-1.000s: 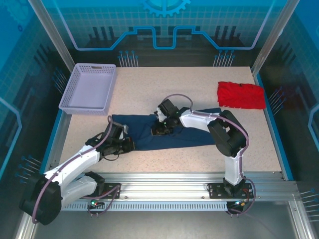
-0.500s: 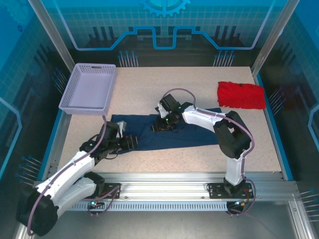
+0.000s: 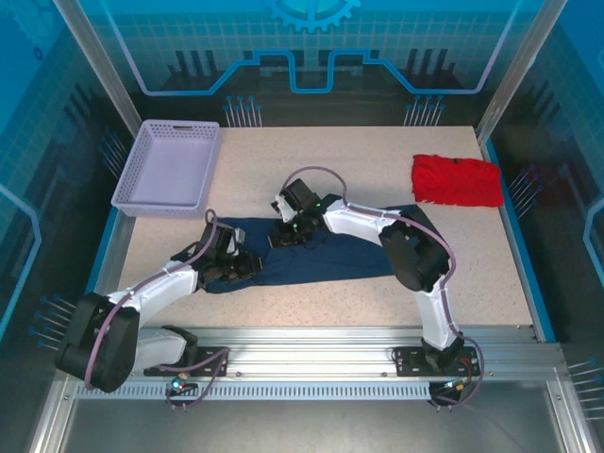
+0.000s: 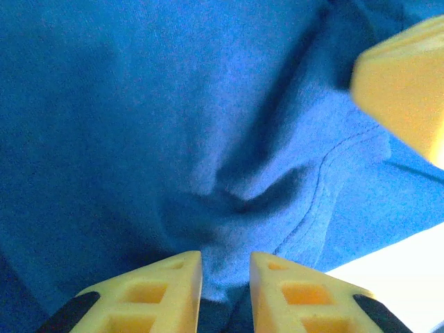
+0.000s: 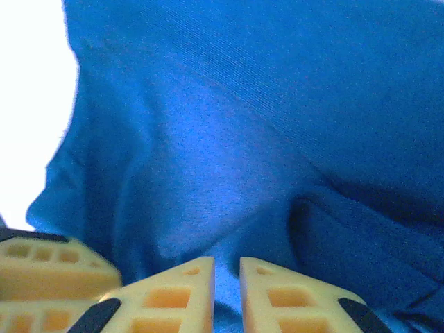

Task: Fold the inside-out t-shirt
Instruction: Smooth out the T-shirt at the center of the table.

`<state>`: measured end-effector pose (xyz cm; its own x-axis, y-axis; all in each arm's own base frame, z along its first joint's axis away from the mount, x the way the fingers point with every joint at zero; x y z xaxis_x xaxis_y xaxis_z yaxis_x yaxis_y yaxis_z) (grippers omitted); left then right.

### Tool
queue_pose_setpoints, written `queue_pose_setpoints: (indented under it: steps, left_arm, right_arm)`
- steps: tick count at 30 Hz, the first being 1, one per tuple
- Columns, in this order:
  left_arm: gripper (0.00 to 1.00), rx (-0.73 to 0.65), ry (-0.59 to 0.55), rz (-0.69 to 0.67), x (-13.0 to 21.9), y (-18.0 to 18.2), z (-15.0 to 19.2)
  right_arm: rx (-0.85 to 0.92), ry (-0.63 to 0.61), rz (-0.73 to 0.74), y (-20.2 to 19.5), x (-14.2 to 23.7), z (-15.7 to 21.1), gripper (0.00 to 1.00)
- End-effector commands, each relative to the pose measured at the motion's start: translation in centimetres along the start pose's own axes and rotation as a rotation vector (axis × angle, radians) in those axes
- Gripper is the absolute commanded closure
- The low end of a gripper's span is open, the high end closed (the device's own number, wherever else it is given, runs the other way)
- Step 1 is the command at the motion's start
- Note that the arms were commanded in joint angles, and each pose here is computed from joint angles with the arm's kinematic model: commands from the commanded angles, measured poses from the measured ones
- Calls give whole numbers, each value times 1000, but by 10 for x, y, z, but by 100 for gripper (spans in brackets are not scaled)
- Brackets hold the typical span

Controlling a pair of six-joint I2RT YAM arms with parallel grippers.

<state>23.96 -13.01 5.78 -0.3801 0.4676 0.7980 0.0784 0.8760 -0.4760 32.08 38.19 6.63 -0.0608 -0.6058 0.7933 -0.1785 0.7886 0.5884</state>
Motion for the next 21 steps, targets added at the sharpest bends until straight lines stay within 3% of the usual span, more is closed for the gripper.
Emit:
queue_pose_setpoints:
  steps: [1, 9, 14, 21]
  left_arm:
    - [74, -3, 47, 12, -4, 6, 19]
    - [68, -36, -33, 5, 9, 1, 5]
    - [66, -63, -154, 130, 26, -24, -13]
    - [66, -88, -54, 133, 2, -32, -6]
  right_arm:
    - [-82, 48, 59, -27, -12, 7, 83]
    - [-93, 65, 68, -42, 3, 10, 83]
    - [-41, 31, 34, -26, 25, 6, 82]
    - [-50, -26, 44, -34, 53, -1, 80]
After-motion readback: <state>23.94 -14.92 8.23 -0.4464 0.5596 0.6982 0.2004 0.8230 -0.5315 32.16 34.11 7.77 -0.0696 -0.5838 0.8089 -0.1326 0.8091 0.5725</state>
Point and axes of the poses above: each hand's point on the last joint's axis, 136 mm out from that joint toward the fingers, its own x axis back along the fingers, its own y axis along the line the jaws close on, z = x × y, the point moved 2 cm from there along x, back along the fingers, and after that the axes turned 13 degrees about -x, right-handed, at the moved point
